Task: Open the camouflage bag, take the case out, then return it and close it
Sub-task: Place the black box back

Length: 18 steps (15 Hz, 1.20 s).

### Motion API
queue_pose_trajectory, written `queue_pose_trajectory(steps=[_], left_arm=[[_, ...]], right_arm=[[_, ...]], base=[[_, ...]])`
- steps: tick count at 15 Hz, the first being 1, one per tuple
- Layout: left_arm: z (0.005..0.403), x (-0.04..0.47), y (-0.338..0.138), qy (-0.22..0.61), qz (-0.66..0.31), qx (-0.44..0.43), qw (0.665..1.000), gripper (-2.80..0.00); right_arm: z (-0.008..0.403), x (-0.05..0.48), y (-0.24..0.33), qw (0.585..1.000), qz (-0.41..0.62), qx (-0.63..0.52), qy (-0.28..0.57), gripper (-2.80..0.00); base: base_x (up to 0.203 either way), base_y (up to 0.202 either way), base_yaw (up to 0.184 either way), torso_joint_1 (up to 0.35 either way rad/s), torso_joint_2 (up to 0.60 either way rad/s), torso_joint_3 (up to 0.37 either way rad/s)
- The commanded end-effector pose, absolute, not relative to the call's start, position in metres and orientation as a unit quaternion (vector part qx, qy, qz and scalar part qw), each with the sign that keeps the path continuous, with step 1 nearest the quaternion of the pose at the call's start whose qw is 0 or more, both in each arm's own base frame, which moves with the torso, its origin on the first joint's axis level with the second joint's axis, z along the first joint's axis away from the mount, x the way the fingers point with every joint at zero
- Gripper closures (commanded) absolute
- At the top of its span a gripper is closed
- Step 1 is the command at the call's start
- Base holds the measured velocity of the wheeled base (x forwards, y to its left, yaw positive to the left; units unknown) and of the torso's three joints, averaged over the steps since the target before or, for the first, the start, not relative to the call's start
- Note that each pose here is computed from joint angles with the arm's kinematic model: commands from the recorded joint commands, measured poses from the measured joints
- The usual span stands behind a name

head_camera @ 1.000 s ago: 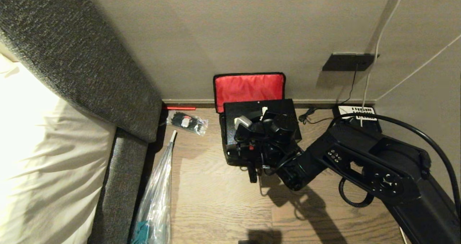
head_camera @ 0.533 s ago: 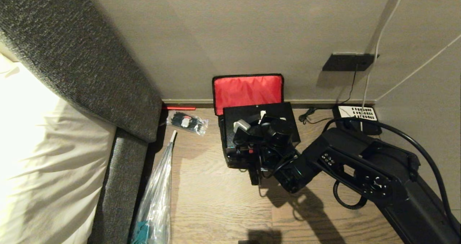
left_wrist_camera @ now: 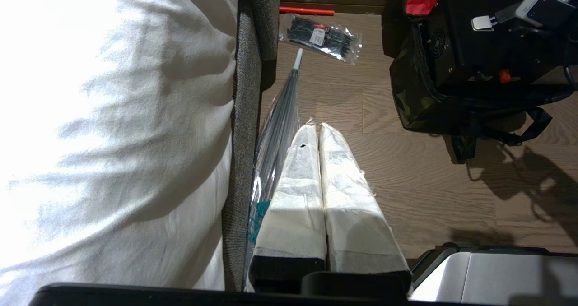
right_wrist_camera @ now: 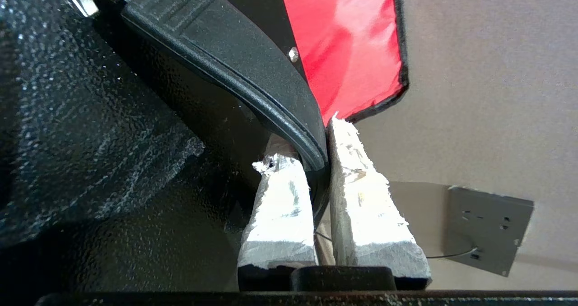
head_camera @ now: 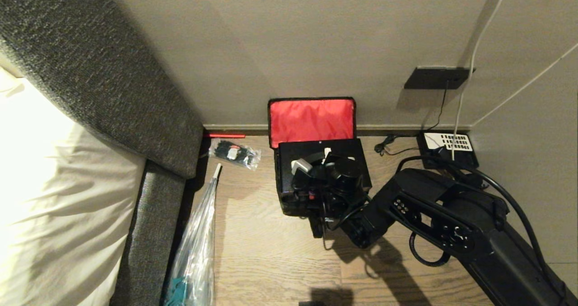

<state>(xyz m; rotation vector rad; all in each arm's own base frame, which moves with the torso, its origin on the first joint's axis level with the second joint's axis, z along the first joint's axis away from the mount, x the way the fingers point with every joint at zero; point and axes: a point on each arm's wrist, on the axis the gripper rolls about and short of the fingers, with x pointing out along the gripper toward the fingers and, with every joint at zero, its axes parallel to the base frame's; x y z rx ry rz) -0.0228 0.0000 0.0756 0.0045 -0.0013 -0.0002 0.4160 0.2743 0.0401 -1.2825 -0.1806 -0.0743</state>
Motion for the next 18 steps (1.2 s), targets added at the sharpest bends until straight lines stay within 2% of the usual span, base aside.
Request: queue_pose_trajectory(steps=[1,8,18], left_arm=[[0.076,-0.023,0.000,-0.001,0.000,0.002,1.000,0.00],[0.076,-0.023,0.000,-0.001,0.000,0.002,1.000,0.00],[0.076,-0.023,0.000,-0.001,0.000,0.002,1.000,0.00]], right_arm=[[0.029,0.417,0.275,0.793,-0.033,-0.603,-0.079,0.00],[-0.006,0.422,0.278,0.786,-0.021,-0.614,-0.062,0.00],[-0.031,0.423,0.277,0.792,-0.033,-0.609,-0.029,0.00]], base=[[0.000,0.000,0.000,0.000,0.00,0.000],[0.000,0.000,0.000,0.000,0.00,0.000],[0.000,0.000,0.000,0.000,0.00,0.000]])
